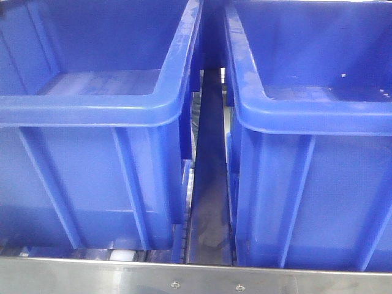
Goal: Sort and place red and blue blocks on shelf
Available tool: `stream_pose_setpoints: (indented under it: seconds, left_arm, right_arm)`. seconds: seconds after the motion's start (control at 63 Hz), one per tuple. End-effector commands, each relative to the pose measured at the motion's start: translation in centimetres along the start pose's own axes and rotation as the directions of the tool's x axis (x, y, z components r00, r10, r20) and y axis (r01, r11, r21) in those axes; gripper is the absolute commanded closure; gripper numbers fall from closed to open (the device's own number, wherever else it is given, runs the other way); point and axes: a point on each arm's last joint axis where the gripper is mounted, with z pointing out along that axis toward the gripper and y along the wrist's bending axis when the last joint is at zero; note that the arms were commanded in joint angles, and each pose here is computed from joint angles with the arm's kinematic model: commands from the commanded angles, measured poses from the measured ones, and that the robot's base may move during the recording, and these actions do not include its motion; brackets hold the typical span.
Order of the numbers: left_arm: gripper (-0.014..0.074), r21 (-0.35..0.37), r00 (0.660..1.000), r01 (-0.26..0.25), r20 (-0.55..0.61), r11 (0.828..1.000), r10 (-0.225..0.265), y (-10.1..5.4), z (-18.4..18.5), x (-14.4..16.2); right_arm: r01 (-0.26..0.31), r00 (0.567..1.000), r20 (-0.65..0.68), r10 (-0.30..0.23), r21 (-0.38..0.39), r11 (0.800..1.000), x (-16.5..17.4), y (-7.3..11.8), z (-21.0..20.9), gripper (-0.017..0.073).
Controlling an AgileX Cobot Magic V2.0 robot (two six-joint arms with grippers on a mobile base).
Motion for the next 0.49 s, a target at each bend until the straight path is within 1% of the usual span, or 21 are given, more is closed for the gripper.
stream_pose_setpoints:
  seconds: [0.0,0.032,0.079,0.175,0.349,0.477]
  left_arm:
    - [0.0468,0.021,0.99,-0.003,0.14,1.0,0.0,-0.4,-0.7,-2.6]
    - [0.0468,0.023,0.991,-0.01,0.134,1.0,0.007,-0.5,-0.8,-2.6]
    - [0.0468,0.028,0.992,-0.025,0.123,0.999,0.021,-0.5,-1.0,-2.6]
    - [0.0468,0.032,0.995,-0.031,0.093,0.999,0.028,-0.6,-1.7,-2.6]
    - [0.0468,0.038,0.992,-0.03,0.12,0.999,0.025,-0.6,-3.5,-3.4]
    - [0.0468,0.032,0.994,-0.028,0.109,0.999,0.024,-0.4,-5.1,-3.7]
  right_arm:
    - [0.005,0.994,0.108,-0.004,-0.01,1.0,-1.9,0.3,-0.4,0.0333]
    - [0.005,0.995,0.103,-0.004,-0.01,1.0,-1.9,0.3,-0.5,0.0372]
    - [0.005,0.995,0.1,-0.004,-0.01,1.0,-1.8,0.3,-0.6,0.04]
    - [0.006,0.996,0.09,-0.004,-0.014,1.0,-1.7,0.3,-1.2,0.0405]
    - [0.009,0.994,0.111,-0.006,-0.026,1.0,-1.8,0.4,-3.0,0.0413]
    - [0.013,0.987,0.163,-0.007,-0.038,0.999,-2.1,0.6,-4.8,0.047]
